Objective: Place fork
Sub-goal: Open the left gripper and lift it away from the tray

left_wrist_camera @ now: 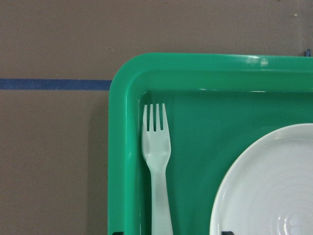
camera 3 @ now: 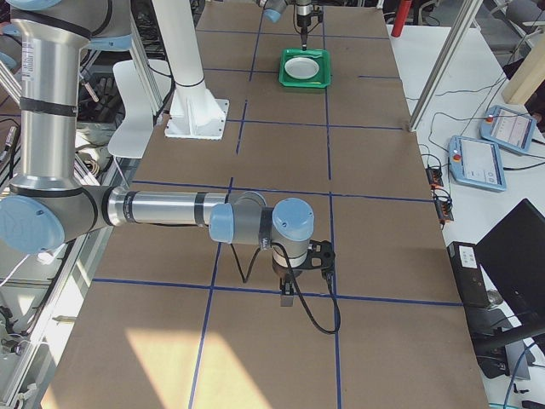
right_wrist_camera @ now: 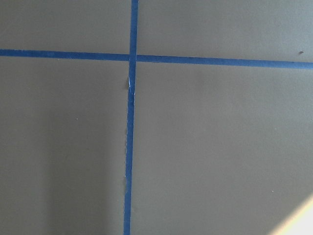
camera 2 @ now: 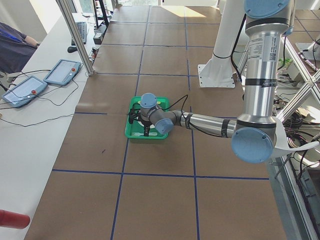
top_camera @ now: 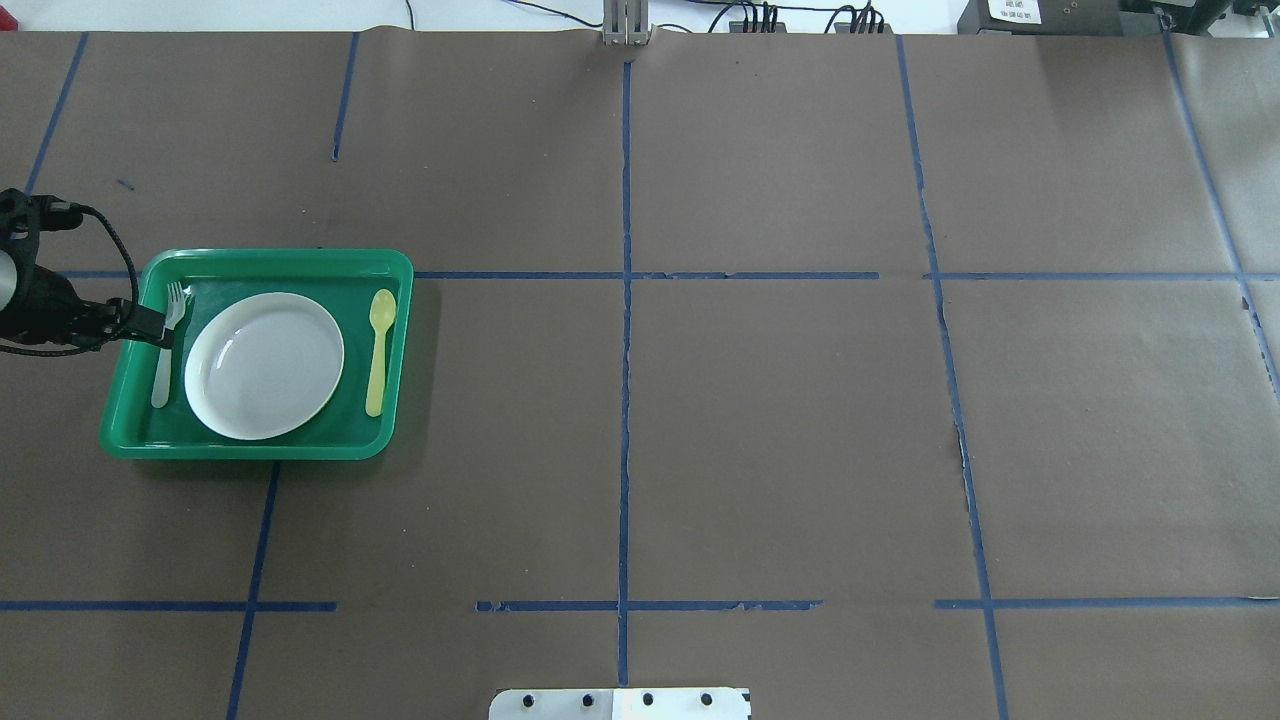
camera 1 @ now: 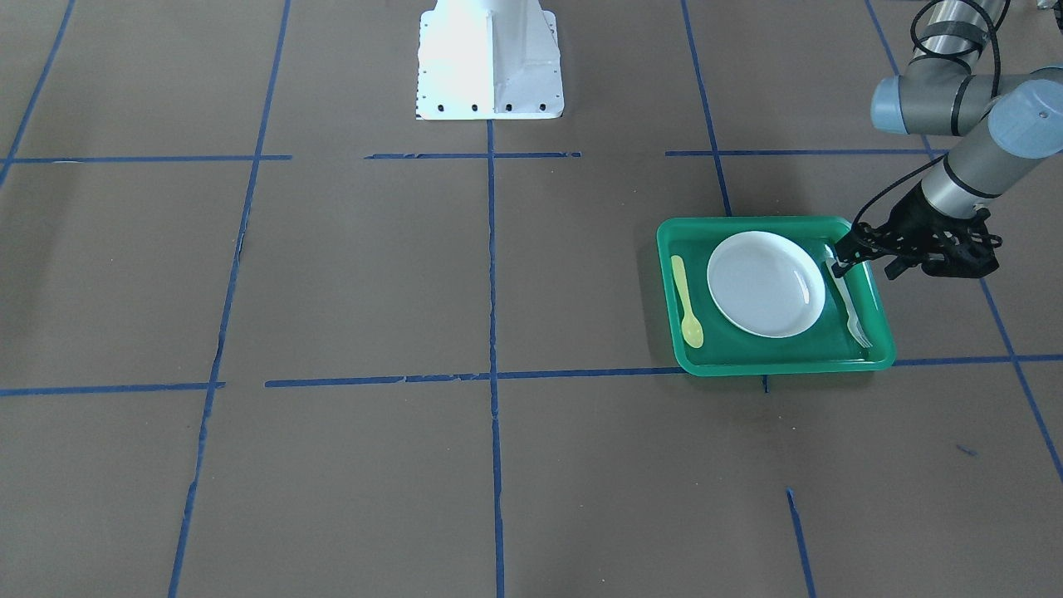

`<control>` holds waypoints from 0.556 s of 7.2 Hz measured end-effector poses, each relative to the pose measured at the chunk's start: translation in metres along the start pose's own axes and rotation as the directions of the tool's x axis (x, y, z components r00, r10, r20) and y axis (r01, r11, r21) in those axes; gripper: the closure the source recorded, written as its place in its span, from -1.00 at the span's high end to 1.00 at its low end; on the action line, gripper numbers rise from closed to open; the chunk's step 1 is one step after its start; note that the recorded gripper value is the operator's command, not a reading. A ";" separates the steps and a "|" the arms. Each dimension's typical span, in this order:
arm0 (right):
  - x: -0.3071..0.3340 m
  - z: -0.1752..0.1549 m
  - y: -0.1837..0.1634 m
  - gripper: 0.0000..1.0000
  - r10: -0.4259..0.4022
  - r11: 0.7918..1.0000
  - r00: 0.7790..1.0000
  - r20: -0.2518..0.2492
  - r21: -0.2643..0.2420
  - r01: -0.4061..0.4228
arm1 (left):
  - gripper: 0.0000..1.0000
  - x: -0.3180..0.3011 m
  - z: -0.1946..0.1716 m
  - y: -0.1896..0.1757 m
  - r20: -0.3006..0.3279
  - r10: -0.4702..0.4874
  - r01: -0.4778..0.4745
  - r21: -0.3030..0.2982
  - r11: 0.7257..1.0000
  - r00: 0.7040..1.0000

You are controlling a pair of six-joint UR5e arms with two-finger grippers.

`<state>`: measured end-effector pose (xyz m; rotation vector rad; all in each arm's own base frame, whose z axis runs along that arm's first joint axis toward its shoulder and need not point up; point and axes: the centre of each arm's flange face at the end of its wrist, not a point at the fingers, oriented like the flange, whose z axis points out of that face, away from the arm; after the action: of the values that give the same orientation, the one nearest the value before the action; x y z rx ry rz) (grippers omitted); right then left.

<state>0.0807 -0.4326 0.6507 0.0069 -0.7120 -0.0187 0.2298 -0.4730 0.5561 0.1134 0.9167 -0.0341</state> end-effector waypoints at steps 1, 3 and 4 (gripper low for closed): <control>0.000 0.000 0.000 1.00 0.000 1.000 1.000 0.000 0.000 0.000 | 1.00 -0.007 -0.006 0.001 -0.013 0.005 -0.006 -0.015 1.000 1.000; 0.000 0.000 0.000 1.00 0.000 1.000 1.000 0.000 0.000 0.000 | 1.00 -0.055 -0.033 -0.005 0.013 0.069 -0.069 -0.007 0.998 0.998; 0.000 0.000 0.000 1.00 0.000 1.000 1.000 0.000 0.000 0.000 | 1.00 -0.086 -0.053 -0.012 0.057 0.111 -0.110 -0.010 0.994 0.992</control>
<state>0.0807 -0.4325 0.6508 0.0066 -0.7120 -0.0185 0.1348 -0.4806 0.5915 0.1563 0.8520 0.0683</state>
